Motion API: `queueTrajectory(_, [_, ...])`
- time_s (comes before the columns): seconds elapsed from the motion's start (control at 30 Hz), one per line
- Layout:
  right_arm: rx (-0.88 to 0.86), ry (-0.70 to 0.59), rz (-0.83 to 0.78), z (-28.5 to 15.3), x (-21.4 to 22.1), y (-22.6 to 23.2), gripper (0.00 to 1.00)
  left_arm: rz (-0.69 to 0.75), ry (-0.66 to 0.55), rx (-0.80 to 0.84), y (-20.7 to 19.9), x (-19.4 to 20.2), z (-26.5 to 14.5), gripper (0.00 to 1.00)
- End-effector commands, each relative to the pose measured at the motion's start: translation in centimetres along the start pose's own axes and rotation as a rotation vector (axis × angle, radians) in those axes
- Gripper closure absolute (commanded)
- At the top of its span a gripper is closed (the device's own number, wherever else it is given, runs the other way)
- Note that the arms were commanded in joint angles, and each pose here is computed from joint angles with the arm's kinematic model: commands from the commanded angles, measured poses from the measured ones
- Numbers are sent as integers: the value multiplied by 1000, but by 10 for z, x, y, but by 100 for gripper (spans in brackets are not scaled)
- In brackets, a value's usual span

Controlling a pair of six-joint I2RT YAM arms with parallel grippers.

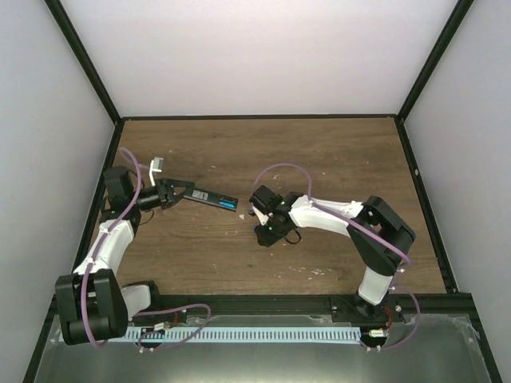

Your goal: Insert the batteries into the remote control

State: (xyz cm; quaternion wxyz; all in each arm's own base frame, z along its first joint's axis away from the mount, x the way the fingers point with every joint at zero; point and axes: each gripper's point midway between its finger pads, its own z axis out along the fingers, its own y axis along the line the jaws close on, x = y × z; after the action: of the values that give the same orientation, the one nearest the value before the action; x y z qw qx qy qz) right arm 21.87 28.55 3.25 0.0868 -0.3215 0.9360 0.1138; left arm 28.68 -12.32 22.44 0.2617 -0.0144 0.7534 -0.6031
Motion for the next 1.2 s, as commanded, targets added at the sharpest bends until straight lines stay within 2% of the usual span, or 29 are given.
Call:
queueTrajectory(0.0, [15,-78,-43,-6,-24,3,71,33,-15,2,-8,-6,-2,100])
queueTrajectory(0.7, [13,-84,-57,16,-31,2,76,25,-26,-8,-5,-7,-2,100])
queueTrajectory(1.17, [61,-50,-81,25,-18,-9,97,20,-23,-8,-3,-6,-1,100])
